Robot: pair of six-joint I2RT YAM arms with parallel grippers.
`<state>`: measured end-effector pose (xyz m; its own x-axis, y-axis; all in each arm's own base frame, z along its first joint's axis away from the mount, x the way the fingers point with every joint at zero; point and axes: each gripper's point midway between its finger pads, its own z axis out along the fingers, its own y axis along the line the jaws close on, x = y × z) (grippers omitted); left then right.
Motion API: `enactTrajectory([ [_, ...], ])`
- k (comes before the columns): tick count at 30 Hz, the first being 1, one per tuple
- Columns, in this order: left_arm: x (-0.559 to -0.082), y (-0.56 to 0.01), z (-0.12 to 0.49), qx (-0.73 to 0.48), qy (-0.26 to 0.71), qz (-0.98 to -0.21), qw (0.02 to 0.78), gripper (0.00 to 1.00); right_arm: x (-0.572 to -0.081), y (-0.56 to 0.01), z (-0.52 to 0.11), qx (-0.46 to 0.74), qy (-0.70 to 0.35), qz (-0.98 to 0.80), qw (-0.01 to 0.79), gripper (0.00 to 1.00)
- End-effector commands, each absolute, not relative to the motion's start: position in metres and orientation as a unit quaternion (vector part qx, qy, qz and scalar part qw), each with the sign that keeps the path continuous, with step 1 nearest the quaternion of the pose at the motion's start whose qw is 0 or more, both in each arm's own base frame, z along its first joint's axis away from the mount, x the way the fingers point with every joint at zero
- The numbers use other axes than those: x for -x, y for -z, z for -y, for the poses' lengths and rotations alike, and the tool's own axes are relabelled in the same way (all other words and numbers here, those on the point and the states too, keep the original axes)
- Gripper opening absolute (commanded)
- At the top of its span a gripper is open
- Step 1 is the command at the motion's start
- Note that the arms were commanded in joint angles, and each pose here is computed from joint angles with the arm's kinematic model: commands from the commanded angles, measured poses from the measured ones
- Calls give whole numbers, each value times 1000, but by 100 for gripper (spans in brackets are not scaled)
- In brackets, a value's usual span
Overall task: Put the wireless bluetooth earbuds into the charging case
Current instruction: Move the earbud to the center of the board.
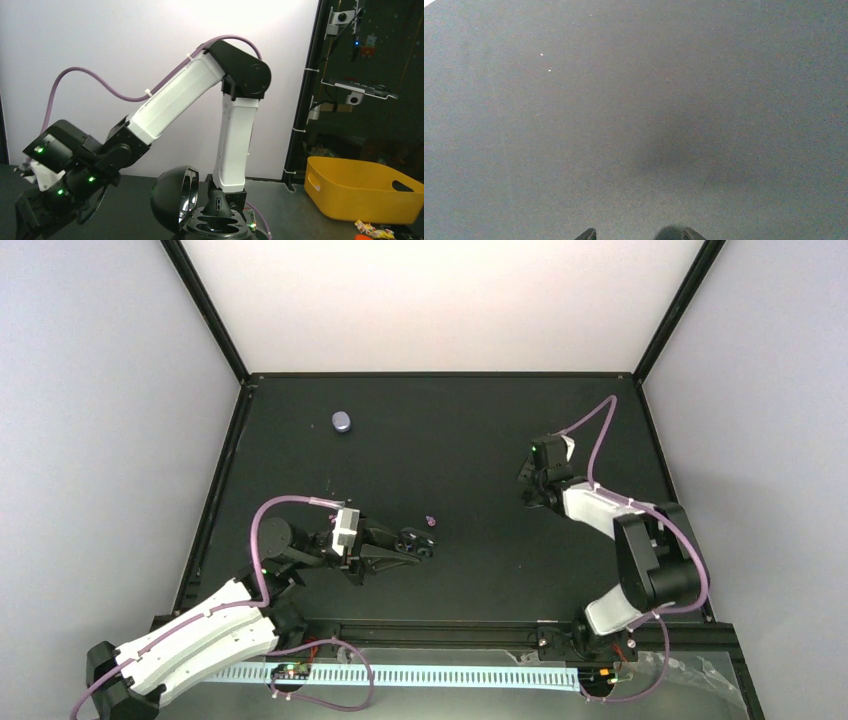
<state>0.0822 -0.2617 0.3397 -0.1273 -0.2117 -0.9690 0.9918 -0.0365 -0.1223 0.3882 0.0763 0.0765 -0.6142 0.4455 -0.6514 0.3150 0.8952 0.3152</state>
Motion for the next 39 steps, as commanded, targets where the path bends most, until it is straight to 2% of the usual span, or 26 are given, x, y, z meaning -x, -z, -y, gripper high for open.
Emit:
enactTrajectory([
  [1,-77,-354,258,-420,590,-447,526,2,-404,-71,-74,-221,-75,-893,385,44],
  [22,-70,-362,253,-424,594,-431,532,2,-410,-40,-83,-199,-41,-936,287,44],
  [32,-67,-365,250,-424,594,-424,536,2,-403,-45,-69,-249,-62,-928,270,46],
  [39,-64,-368,247,-424,595,-418,539,1,-403,-35,-72,-263,-78,-929,249,42],
])
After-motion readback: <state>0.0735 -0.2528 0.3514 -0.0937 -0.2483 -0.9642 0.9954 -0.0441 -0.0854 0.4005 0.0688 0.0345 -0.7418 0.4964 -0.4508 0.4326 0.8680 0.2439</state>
